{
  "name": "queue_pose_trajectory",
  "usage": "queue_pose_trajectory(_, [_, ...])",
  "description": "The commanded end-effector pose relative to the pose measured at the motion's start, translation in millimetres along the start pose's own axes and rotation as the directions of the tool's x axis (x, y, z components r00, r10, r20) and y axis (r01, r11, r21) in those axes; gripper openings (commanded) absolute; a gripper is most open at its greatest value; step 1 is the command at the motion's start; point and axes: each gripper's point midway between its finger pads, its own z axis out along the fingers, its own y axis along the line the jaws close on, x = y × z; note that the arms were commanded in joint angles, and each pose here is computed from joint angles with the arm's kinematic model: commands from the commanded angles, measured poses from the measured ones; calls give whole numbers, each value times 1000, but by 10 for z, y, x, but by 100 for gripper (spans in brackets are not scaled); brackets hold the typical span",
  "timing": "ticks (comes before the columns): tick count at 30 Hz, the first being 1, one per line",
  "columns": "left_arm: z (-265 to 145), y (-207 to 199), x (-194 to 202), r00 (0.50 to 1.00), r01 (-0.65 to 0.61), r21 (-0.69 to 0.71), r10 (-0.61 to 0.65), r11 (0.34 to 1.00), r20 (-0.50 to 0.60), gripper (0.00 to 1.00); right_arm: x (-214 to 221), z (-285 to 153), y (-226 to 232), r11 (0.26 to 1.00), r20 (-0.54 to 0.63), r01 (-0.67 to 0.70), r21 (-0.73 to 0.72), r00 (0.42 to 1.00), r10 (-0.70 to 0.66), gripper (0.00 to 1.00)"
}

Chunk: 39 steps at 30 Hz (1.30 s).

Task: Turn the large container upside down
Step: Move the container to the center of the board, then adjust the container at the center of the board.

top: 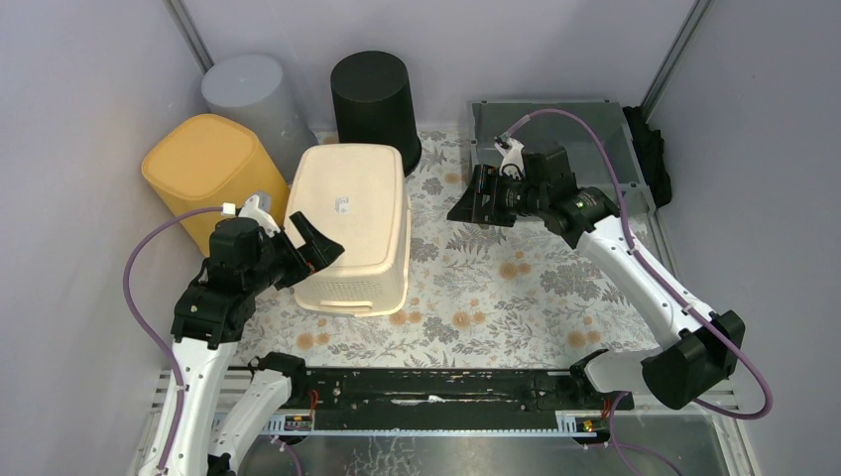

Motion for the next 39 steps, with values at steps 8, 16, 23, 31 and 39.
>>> queue_pose_trajectory(8, [-38, -114, -88, 999, -9, 48, 7, 999, 32, 100, -74, -39, 125, 998, 26, 31, -52, 999, -30, 75])
queue_pose_trajectory(16, [-39, -128, -98, 999, -10, 52, 9, 999, 33, 100, -541, 130, -87, 996, 34, 49, 74, 998, -51, 75])
queue_pose_trajectory(23, [-63, -139, -101, 999, -11, 59, 9, 998, 40, 100, -1102, 222, -675, 909, 72, 110, 403, 986, -152, 75])
queue_pose_trajectory(31, [-122, -182, -132, 999, -19, 67, 16, 998, 47, 100, -1313, 486, -1187, 799, 25, 161, 579, 976, -214, 75])
queue_pose_trajectory(39, [-145, -174, -122, 999, -19, 64, 16, 998, 48, 100, -1245, 745, -1482, 767, -36, 189, 614, 977, -212, 74])
